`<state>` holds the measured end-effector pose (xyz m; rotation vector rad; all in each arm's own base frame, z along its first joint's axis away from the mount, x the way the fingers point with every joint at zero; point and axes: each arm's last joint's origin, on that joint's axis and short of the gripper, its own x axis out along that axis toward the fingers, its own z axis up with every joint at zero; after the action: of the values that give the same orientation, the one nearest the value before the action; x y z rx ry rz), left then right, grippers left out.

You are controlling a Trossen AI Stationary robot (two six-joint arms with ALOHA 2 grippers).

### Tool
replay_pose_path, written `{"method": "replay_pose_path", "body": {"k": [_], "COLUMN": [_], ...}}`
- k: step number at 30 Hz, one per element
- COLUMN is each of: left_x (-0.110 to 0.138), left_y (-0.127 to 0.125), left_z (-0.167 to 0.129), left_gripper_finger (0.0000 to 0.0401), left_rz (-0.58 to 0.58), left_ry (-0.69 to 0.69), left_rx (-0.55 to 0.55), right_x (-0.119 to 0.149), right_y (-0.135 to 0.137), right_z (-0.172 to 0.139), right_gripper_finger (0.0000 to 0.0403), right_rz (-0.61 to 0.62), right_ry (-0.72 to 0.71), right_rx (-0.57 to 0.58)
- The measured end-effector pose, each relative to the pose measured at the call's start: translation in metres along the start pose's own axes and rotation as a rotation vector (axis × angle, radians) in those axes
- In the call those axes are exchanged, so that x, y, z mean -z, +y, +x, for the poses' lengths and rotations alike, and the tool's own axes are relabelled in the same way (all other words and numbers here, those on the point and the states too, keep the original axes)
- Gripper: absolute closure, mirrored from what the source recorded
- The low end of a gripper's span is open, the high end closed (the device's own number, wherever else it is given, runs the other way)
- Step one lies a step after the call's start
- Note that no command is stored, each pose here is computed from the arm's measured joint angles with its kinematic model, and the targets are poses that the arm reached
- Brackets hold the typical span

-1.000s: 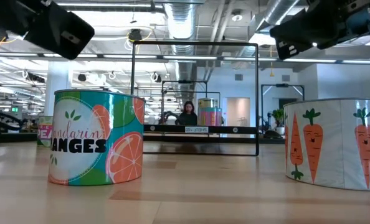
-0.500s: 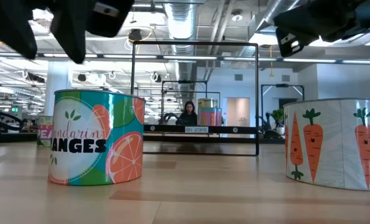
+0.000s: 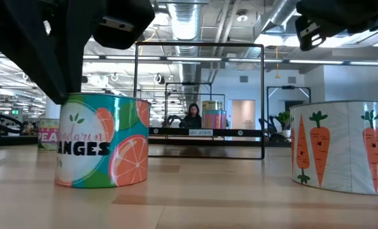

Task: Pick and place cans onto a shelf
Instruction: Put the mandarin oranges can on the shelf

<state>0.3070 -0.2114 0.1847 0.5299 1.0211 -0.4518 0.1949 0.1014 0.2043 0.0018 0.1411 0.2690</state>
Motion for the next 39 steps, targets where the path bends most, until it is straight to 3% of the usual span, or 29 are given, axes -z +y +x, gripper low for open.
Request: {"method": "replay_pose_path", "body": {"k": [11, 18, 23, 27, 34, 39], "left_x": [-0.007, -0.029, -0.034, -0.015, 0.033, 0.063], "left_y": [0.013, 0.046, 0.095, 0.155, 0.252, 0.297], "left_z": [-0.018, -0.084, -0.157, -0.183, -0.148, -0.110], "left_gripper_finger": [0.0400, 0.0401, 0.0401, 0.0401, 0.0401, 0.0401], "left_rz": [-0.098, -0.176, -0.269, -0.349, -0.376, -0.413], "left_ry": [-0.029, -0.130, -0.297, -0.334, -0.243, -0.149], "left_rx": [0.007, -0.060, -0.150, -0.256, -0.282, -0.315], "right_x": [0.000, 0.000, 0.001, 0.002, 0.003, 0.003], "right_y": [0.008, 0.007, 0.007, 0.005, -0.006, -0.019], "right_z": [-0.002, -0.002, -0.002, -0.001, 0.001, 0.003], "right_gripper_finger": [0.0395, 0.0395, 0.0395, 0.0395, 0.0395, 0.0395], "right_rz": [-0.035, -0.037, -0.042, -0.047, -0.082, -0.087], "right_ry": [-0.002, -0.002, 0.008, 0.019, 0.036, 0.045], "right_rx": [-0.011, -0.011, -0.011, -0.002, 0.048, 0.107]}}
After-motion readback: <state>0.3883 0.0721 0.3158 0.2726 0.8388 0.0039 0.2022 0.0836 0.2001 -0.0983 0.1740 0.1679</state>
